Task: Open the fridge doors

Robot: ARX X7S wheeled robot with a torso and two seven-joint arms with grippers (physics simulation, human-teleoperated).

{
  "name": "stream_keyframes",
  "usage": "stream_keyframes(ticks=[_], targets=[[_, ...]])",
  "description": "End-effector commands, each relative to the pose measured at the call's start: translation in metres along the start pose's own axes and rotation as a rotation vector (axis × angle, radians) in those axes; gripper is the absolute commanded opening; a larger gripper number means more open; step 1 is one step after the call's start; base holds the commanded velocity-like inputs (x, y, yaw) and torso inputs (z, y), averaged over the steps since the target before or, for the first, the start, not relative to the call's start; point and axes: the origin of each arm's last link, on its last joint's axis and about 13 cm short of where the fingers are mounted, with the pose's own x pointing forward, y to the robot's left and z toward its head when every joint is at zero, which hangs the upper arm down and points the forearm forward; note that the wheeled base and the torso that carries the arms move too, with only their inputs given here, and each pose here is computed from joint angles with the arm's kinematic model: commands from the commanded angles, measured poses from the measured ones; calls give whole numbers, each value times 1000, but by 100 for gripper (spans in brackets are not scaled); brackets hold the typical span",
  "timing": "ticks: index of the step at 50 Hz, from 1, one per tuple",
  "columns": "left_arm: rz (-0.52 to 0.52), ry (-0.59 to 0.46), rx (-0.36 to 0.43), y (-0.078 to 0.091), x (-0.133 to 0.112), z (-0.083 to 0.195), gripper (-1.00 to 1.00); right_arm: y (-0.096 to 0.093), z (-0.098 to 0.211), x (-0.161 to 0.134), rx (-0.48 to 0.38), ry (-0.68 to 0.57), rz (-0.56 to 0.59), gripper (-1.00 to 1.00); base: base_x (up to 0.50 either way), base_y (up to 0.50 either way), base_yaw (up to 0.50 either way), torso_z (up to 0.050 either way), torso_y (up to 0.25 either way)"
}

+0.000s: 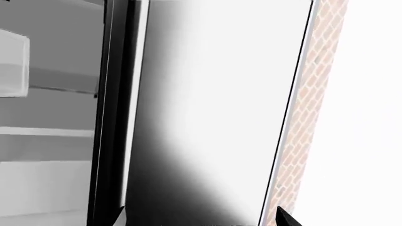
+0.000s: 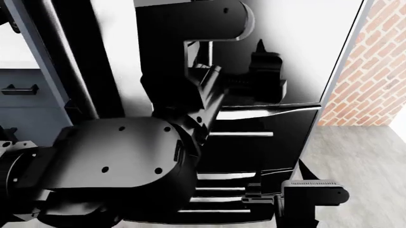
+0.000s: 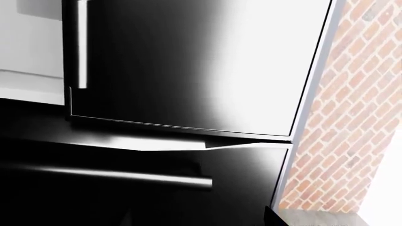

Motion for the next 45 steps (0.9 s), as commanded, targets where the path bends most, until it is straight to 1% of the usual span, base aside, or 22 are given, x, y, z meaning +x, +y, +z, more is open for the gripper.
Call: stream_keyframes(ticks=[1, 3, 5, 6, 8, 9, 10, 11, 14, 15, 16, 17, 20, 23, 29, 31, 33, 34, 38, 40, 41, 45], targets=[[1, -23, -41, -5, 12, 5, 100, -1, 1, 2, -1, -2, -13, 100, 0, 0, 0, 0, 0], [4, -21, -42, -6, 15, 6, 100, -1, 1, 2, 0, -4, -11, 100, 0, 0, 0, 0, 0], [22, -27, -35, -8, 24, 6, 100, -1, 0, 2, -1, -2, -13, 100, 0, 0, 0, 0, 0], [43, -38, -27, -10, 29, 12, 100, -1, 0, 2, -2, -2, -10, 100, 0, 0, 0, 0, 0], [51, -30, -26, -11, 34, 14, 100, -1, 0, 2, -5, -2, -11, 100, 0, 0, 0, 0, 0], [68, -31, -20, -12, 40, 13, 100, -1, 1, 2, -3, -2, -11, 100, 0, 0, 0, 0, 0], [92, -36, -15, -11, 43, 6, 100, -1, 1, 2, -4, -3, -12, 100, 0, 0, 0, 0, 0], [88, -20, -20, -11, 45, 11, 100, -1, 1, 1, -2, -4, -12, 100, 0, 0, 0, 0, 0], [106, -18, -10, -11, 54, 9, 100, -2, 2, 1, -3, -6, -12, 100, 0, 0, 0, 0, 0], [141, -21, 6, -10, 59, 2, 100, -2, 2, 1, -3, -5, -13, 100, 0, 0, 0, 0, 0], [148, -9, 10, -8, 63, -4, 100, -2, 2, 1, -2, -6, -13, 100, 0, 0, 0, 0, 0], [182, 3, 10, -6, 68, -3, 100, -2, 2, 1, -4, -5, -13, 100, 0, 0, 0, 0, 0], [221, 27, 15, -2, 77, -16, 100, -2, 2, 1, -2, -7, -12, 100, 0, 0, 0, 0, 0], [255, 36, 13, -1, 86, -11, 100, -1, 1, 1, -3, -5, -10, 100, 0, 0, 0, 0, 0], [294, 57, -3, 2, 90, -20, 100, -2, 1, 1, -2, -3, -7, 100, 0, 0, 0, 0, 0], [296, 57, -7, 1, 92, -18, 100, -2, 2, 1, -2, -3, -7, 100, 0, 0, 0, 0, 0], [296, 55, -16, -1, 96, -9, 100, -2, 1, 1, -1, -3, -6, 100, 0, 0, 0, 0, 0], [297, 56, -16, 0, 98, -13, 100, -1, 2, 1, -2, -3, -5, 100, 0, 0, 0, 0, 0], [304, 58, -23, 1, 108, -15, 100, -2, 2, 1, 0, -3, -5, 100, 0, 0, 0, 0, 0], [310, 55, -31, 2, 112, -14, 100, -2, 1, 1, 0, -2, -4, 100, 0, 0, 0, 0, 0], [309, 51, -35, 1, 114, -9, 100, -2, 1, 1, 0, -1, -3, 100, 0, 0, 0, 0, 0], [324, 33, -36, 2, 120, -11, 100, -2, 1, 1, -1, 0, 0, 100, 0, 0, 0, 0, 0]])
